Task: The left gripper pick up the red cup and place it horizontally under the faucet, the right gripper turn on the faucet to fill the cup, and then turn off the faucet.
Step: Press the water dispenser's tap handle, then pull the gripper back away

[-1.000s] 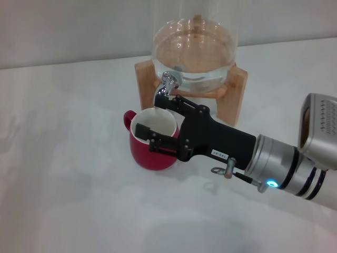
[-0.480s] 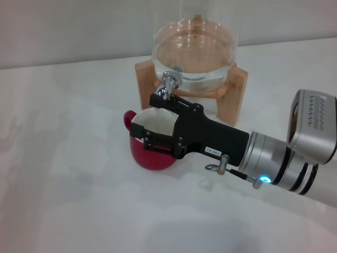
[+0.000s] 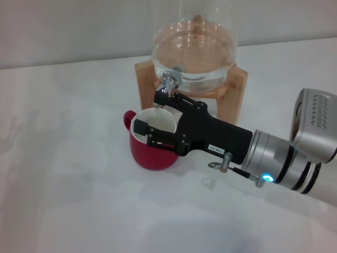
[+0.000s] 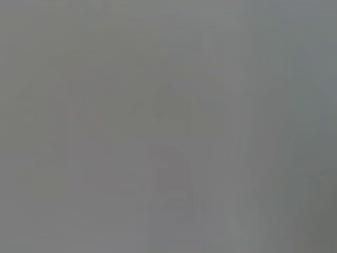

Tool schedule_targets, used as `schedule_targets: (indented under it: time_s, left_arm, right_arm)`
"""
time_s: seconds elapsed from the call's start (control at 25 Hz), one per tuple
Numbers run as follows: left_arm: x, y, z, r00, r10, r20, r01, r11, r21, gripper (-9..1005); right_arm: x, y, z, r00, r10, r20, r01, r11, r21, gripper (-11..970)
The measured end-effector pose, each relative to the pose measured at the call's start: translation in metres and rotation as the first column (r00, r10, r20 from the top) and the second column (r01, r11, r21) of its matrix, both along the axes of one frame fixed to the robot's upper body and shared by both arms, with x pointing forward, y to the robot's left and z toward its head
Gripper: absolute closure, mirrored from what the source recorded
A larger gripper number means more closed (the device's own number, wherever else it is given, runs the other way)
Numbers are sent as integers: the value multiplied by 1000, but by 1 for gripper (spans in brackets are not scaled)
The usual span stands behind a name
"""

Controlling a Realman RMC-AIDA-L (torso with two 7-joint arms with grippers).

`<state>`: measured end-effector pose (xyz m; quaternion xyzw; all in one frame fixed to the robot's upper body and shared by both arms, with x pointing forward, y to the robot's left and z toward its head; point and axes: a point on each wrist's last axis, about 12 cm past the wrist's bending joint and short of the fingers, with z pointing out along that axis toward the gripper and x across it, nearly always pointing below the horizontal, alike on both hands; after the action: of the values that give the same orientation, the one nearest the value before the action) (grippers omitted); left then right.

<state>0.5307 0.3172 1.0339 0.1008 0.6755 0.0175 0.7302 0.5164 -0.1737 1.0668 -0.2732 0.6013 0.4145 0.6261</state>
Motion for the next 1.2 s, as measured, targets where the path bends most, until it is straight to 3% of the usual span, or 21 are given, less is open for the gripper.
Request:
schedule_targets:
  time_s: [1.2]
  left_arm:
    - [2,-1,1,1000,-4,0,4,1000,1,107]
  right_arm:
    - [0,-8,-2,999,-35,-5,35,999,3,91]
